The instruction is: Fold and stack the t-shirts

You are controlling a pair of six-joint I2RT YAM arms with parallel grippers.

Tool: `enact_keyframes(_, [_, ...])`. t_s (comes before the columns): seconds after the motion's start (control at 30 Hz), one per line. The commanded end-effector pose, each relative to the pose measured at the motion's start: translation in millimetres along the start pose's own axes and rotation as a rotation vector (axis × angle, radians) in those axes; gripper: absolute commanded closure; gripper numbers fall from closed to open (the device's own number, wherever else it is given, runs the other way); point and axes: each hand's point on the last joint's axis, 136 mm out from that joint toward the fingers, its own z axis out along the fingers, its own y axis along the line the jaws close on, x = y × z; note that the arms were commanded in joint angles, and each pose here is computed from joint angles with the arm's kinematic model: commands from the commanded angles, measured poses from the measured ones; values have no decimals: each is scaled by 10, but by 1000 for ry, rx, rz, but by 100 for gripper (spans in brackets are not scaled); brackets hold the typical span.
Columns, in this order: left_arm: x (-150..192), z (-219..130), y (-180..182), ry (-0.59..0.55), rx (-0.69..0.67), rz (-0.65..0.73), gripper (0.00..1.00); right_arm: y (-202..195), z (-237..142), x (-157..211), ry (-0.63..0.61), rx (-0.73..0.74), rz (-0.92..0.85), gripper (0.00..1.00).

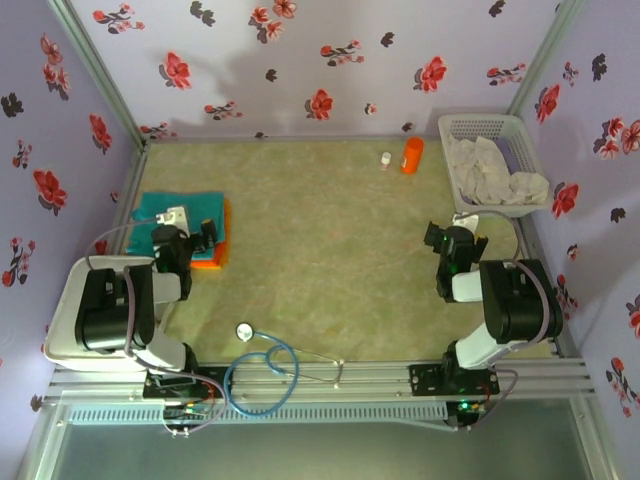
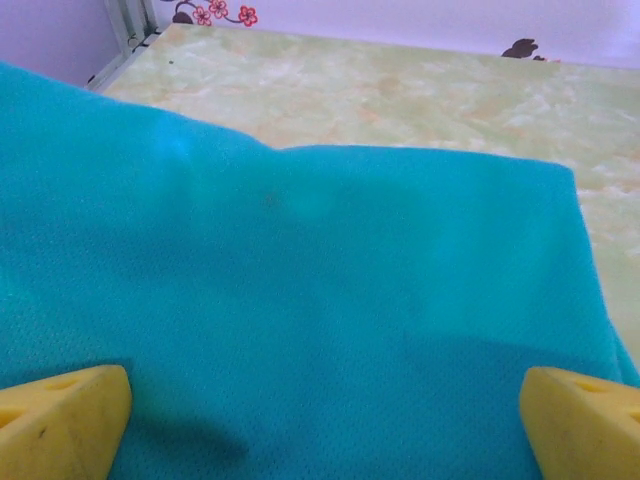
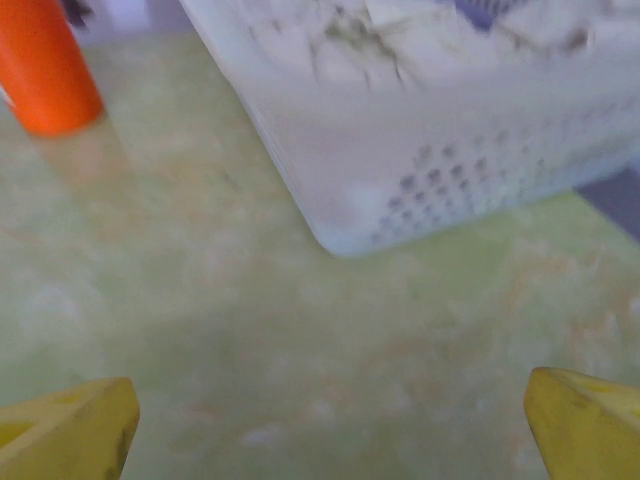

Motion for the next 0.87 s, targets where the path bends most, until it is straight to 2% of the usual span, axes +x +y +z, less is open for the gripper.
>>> enact_keyframes(0.0, [-100, -1, 12, -48, -19, 25, 0, 80, 6, -289, -81, -35, 49, 0])
enact_keyframes(0.03, [-93, 0, 15, -47, -20, 25, 0, 36, 4, -311, -120, -14, 63, 0])
enact_keyframes(0.13, [-102, -1, 12, -49, -21, 27, 0, 31, -7, -297, -83, -2, 54, 0])
enact_keyframes(0.4, [-99, 5, -5, -45, -13, 33, 0, 37, -2, -309, -100, -4, 52, 0])
enact_keyframes(0.53, [-98, 5, -4, -45, -13, 33, 0, 204, 17, -295, -77, -93, 16, 1])
enact_keyframes(0.83, [-95, 7, -3, -43, -13, 33, 0, 198, 19, -289, -72, -92, 18, 1])
